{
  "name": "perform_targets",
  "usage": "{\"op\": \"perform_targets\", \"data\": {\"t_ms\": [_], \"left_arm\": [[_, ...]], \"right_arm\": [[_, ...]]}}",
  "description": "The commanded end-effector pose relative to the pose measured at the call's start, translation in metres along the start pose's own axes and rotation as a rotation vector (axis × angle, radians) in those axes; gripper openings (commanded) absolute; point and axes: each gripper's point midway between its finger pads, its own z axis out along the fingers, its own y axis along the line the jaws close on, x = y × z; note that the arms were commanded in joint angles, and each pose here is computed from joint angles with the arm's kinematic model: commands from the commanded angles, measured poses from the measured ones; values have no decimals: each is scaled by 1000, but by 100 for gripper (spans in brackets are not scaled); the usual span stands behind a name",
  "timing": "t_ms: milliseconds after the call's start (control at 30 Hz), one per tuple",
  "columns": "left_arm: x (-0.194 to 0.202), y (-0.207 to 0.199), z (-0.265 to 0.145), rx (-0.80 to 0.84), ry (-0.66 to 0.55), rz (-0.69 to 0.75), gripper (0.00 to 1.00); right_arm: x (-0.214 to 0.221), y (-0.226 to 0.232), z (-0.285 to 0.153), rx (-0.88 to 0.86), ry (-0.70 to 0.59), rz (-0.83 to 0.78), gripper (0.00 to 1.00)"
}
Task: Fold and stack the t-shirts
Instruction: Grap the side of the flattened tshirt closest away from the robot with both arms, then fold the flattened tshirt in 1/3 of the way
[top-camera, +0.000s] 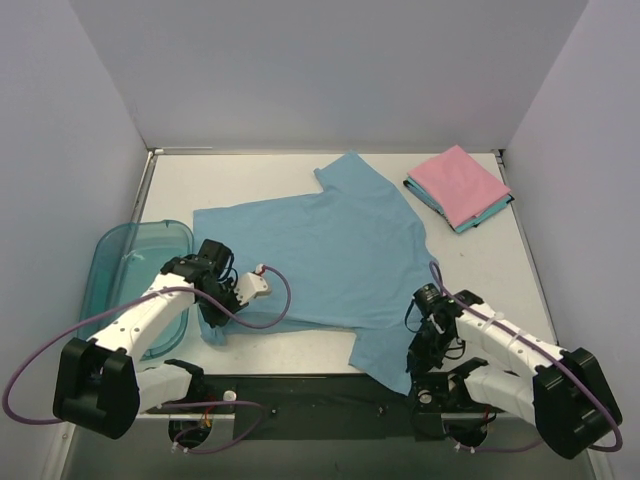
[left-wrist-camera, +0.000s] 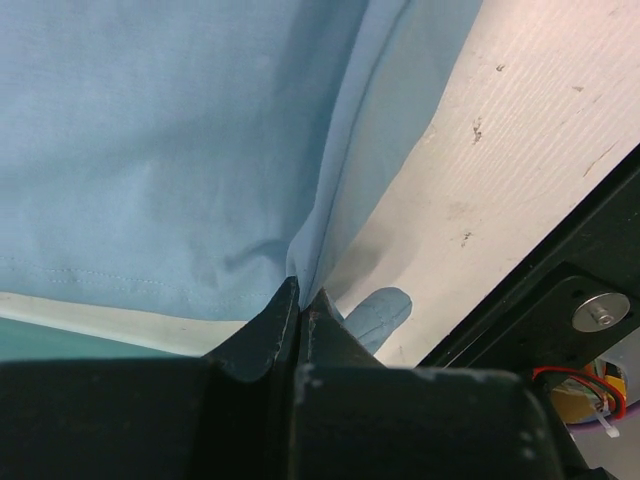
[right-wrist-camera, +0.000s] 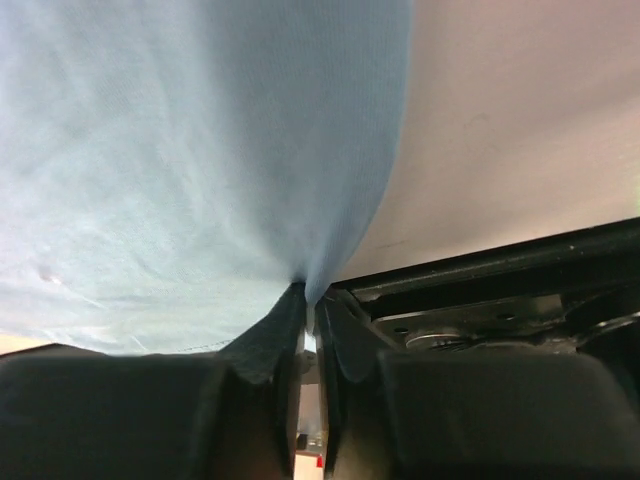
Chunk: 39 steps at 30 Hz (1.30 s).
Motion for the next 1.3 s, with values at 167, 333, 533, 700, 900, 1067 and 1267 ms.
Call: {"op": "perform_targets", "data": {"t_ms": [167, 333, 533, 700, 900, 1067, 1267], "left_arm": [[-27, 25, -22, -92, -59, 0, 0], [-52, 56, -34, -180, -88, -6, 0], [-55, 94, -27, -252, -12, -32, 0], [-44, 108, -22, -252, 17, -97, 0], [-46, 112, -13, -232, 20, -121, 0], [-40, 124, -10, -245, 35, -148, 0], [-43, 138, -5, -262, 59, -142, 0]], "right_arm": [[-46, 22, -40, -192, -213, 60, 0], [-83, 39, -88, -250, -290, 0, 0], [-155, 87, -134, -295, -391, -170, 0], [-204, 117, -146, -290, -388, -282, 0], [-234, 151, -141, -330, -349, -387, 0], [-245, 174, -135, -345, -316, -490, 0], [-267, 173, -127, -239, -330, -551, 0]]}}
